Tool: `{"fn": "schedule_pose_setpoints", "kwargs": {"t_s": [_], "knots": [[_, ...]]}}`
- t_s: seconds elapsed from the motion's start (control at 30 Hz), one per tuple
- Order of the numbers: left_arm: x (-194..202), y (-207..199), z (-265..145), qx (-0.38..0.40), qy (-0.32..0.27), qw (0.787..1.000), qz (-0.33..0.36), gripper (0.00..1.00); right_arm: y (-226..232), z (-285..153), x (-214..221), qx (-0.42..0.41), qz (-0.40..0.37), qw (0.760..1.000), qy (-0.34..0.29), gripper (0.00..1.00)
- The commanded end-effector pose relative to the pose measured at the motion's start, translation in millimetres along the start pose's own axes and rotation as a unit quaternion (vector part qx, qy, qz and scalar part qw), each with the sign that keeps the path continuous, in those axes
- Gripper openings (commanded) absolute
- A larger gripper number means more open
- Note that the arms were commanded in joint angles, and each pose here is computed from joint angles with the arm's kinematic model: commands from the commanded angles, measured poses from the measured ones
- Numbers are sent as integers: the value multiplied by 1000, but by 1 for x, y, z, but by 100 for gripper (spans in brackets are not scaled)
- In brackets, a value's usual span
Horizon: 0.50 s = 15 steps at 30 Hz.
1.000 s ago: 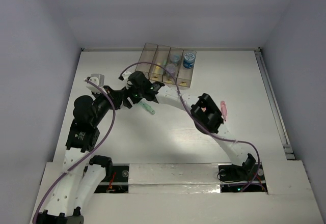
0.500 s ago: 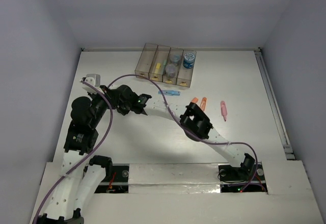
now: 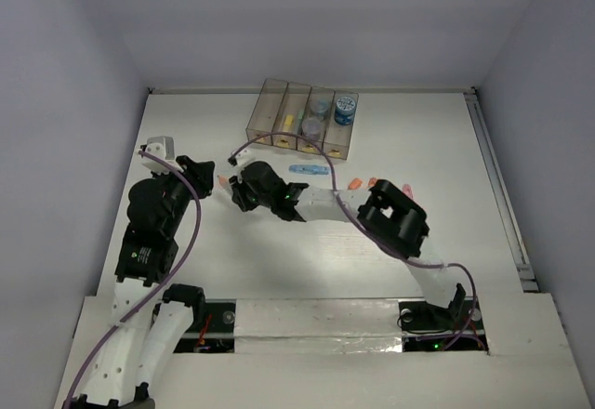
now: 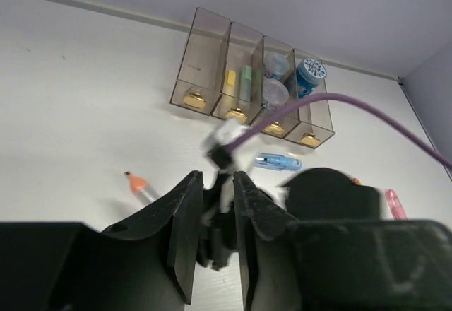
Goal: Sort the stationery into containers
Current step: Pick up the pen from the center of the board.
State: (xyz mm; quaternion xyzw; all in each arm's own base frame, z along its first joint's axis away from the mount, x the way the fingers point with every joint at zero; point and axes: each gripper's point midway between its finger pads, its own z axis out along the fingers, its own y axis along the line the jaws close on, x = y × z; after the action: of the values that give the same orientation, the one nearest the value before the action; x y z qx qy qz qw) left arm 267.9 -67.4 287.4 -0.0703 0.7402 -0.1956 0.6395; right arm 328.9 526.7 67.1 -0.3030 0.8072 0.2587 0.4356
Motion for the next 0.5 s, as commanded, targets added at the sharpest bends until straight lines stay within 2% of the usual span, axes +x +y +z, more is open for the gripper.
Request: {"fn": "schedule_pose_setpoints", "kwargs": {"t_s": [0.0, 0.03, 0.07, 0.13, 0.17, 0.23, 0.33, 0.47], "knots": [[-29, -9, -3, 7, -40, 999, -9, 23, 6, -55, -114, -28, 96, 979, -177, 0], [-27, -10, -3, 10, -38, 999, -14, 26, 2, -61, -102, -26, 100, 978, -181, 0], [-26, -12, -2, 18, -36, 999, -15, 31, 5, -80, -122, -37, 109, 971, -212, 0], [-22, -16, 0, 30, -30, 999, -17, 34, 4, -93, -121, -41, 117, 968, -219, 0], [-22, -16, 2, 33, -30, 999, -21, 35, 1, -97, -110, -40, 121, 969, -213, 0], [-15, -19, 5, 44, -19, 999, -24, 36, 4, -117, -125, -52, 134, 960, -242, 0], [-9, -20, 8, 50, -7, 998, -29, 37, 3, -130, -127, -57, 137, 957, -251, 0], [4, -23, 17, 66, 19, 997, -37, 43, 9, -139, -132, -75, 137, 954, -258, 0]]}}
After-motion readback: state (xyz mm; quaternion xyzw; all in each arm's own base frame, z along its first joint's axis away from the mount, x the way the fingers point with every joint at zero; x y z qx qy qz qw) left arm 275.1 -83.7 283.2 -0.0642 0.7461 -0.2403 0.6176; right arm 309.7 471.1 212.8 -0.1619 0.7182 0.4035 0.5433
